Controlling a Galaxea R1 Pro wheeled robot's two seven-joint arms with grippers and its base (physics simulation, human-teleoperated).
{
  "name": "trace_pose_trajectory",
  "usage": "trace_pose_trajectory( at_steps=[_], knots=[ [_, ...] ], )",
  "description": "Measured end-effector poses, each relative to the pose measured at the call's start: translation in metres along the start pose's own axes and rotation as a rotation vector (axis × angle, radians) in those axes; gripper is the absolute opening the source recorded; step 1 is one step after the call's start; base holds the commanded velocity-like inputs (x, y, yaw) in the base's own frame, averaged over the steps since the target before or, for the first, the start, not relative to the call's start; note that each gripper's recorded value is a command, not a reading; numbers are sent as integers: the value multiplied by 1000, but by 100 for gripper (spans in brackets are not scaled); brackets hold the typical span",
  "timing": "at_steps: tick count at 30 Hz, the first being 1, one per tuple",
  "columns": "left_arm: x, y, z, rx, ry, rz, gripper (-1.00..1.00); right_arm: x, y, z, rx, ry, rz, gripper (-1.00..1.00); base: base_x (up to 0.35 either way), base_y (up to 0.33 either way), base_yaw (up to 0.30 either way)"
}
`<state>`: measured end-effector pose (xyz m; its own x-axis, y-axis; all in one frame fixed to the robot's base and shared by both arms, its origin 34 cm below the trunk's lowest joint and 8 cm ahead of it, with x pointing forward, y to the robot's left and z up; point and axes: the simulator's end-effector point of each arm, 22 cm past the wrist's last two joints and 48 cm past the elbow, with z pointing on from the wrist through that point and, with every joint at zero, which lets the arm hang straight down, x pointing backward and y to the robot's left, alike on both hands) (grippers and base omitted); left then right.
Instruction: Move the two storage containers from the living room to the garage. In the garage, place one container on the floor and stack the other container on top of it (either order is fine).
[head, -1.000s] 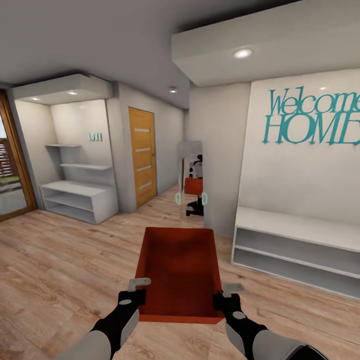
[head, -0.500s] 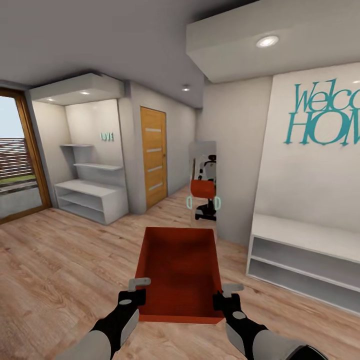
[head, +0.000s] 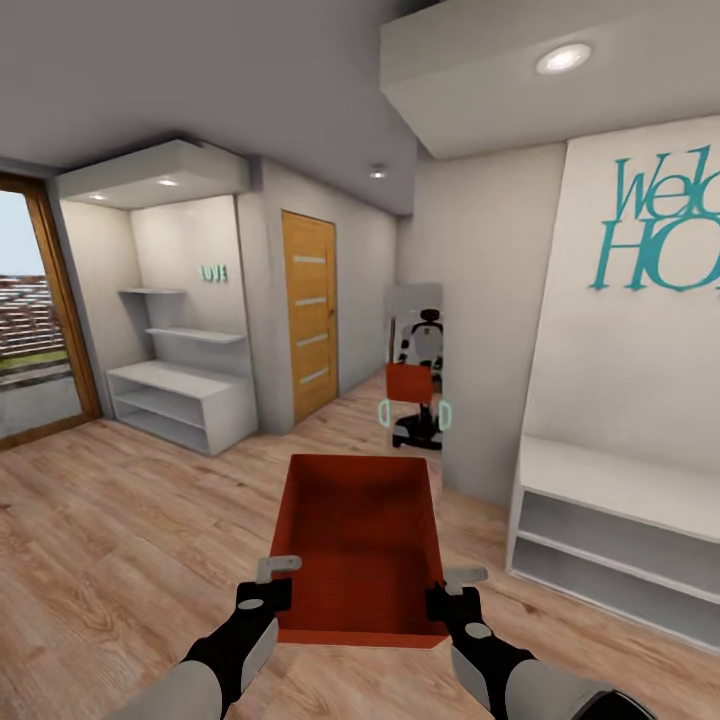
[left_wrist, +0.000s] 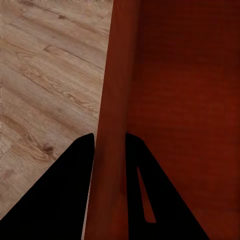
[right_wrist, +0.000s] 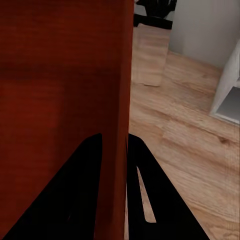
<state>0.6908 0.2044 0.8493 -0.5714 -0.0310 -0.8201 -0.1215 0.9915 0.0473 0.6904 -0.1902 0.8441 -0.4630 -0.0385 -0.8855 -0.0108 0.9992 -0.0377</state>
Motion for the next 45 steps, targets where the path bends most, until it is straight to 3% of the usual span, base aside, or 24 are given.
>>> trace_pose_trajectory(
  at_steps=[32,45],
  knots=[
    [-1,0,0,0,-2,1,-100,0,0,0,0,-1,2,-100,322,0,264],
    [0,0,0,0,0,0,-100,0,0,0,0,0,1,-100,322,0,20]
  ],
)
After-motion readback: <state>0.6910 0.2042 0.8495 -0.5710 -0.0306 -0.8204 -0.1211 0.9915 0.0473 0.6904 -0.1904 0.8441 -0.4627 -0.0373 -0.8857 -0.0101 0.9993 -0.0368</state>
